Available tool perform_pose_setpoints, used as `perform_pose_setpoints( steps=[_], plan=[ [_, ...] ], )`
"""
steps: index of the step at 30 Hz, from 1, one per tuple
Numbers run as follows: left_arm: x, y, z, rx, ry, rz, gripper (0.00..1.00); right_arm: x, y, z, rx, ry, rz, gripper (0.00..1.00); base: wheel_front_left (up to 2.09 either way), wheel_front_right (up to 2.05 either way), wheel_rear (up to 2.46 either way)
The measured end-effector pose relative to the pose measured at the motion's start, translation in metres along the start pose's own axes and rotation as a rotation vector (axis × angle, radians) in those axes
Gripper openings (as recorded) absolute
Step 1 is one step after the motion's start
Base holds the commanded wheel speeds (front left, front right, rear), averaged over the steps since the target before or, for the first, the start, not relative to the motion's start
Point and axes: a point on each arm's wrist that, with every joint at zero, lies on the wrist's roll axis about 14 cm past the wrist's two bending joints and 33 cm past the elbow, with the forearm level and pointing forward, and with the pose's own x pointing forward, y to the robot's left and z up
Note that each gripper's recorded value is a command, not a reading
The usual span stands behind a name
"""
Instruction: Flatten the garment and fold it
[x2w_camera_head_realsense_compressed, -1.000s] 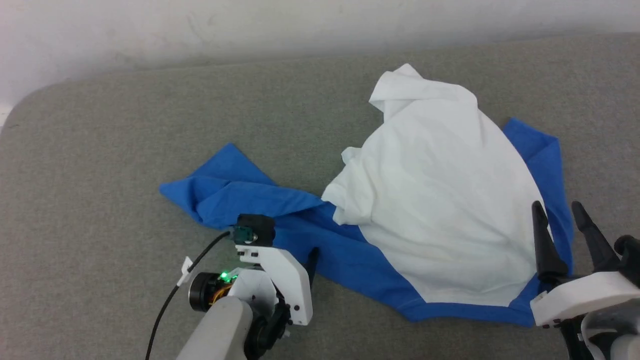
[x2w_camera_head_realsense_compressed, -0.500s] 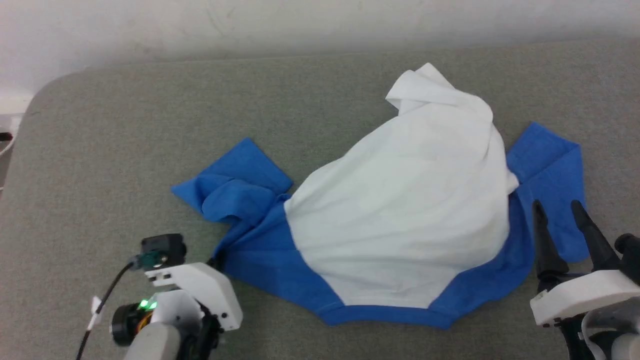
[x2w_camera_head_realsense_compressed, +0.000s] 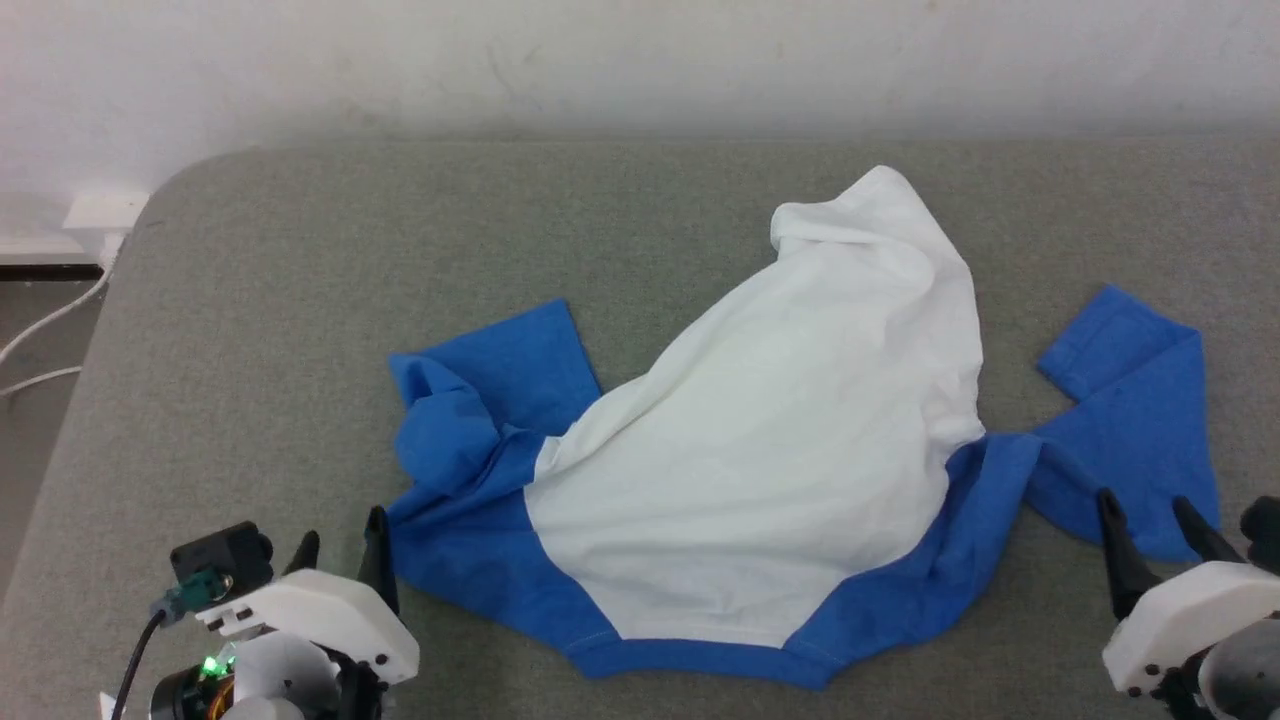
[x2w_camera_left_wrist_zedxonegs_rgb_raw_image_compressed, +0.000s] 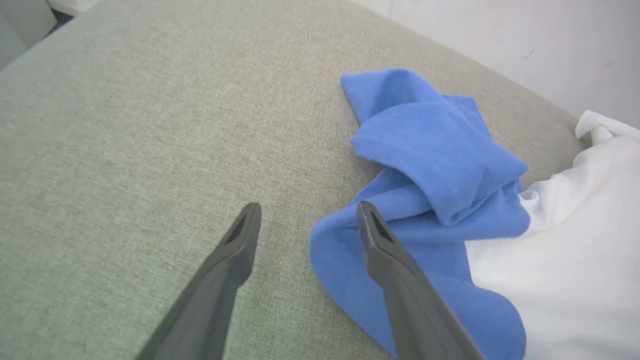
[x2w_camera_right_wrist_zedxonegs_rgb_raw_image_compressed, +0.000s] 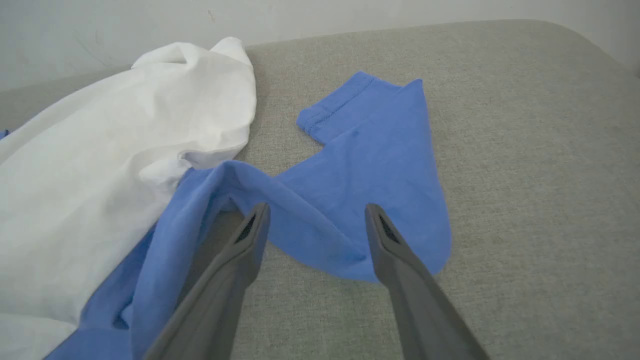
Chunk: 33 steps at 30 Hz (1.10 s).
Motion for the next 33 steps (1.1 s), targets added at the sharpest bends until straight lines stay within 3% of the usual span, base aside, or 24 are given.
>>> perform_pose_setpoints(
  steps=[9,13,14,15,16,24,29,33],
  plan=[
    [-0.011,-0.003,0.054,0.054,-0.369,-0.021,1.0,0.017,-0.039,-0.03,-0.056,0.193,-0.137,1.0,0.0,0.0,0.0],
    [-0.008,-0.01,0.066,0.069,-0.439,-0.037,1.0,0.028,-0.044,-0.048,-0.07,0.301,-0.163,1.0,0.0,0.0,0.0],
    [-0.007,-0.012,0.066,0.07,-0.44,-0.041,1.0,0.029,-0.045,-0.058,-0.061,0.35,-0.167,0.65,0.0,0.0,0.0],
    [-0.006,-0.013,0.065,0.07,-0.439,-0.042,1.0,0.031,-0.045,-0.062,-0.06,0.381,-0.169,0.4,0.0,0.0,0.0],
    [-0.004,-0.014,0.064,0.068,-0.437,-0.046,1.0,0.034,-0.046,-0.062,-0.064,0.396,-0.173,0.01,0.0,0.0,0.0],
    [0.008,-0.014,0.057,0.068,-0.416,-0.044,1.0,0.055,-0.059,-0.043,-0.149,0.374,-0.23,0.0,0.0,0.0,0.0],
    [0.016,-0.014,0.054,0.075,-0.402,-0.044,1.0,0.074,-0.103,0.009,-0.233,0.249,-0.321,0.0,0.0,0.0,0.0],
    [0.024,-0.016,0.056,0.083,-0.401,-0.054,1.0,0.094,-0.118,0.041,-0.252,0.139,-0.339,0.0,0.0,0.0,0.0]
  ],
)
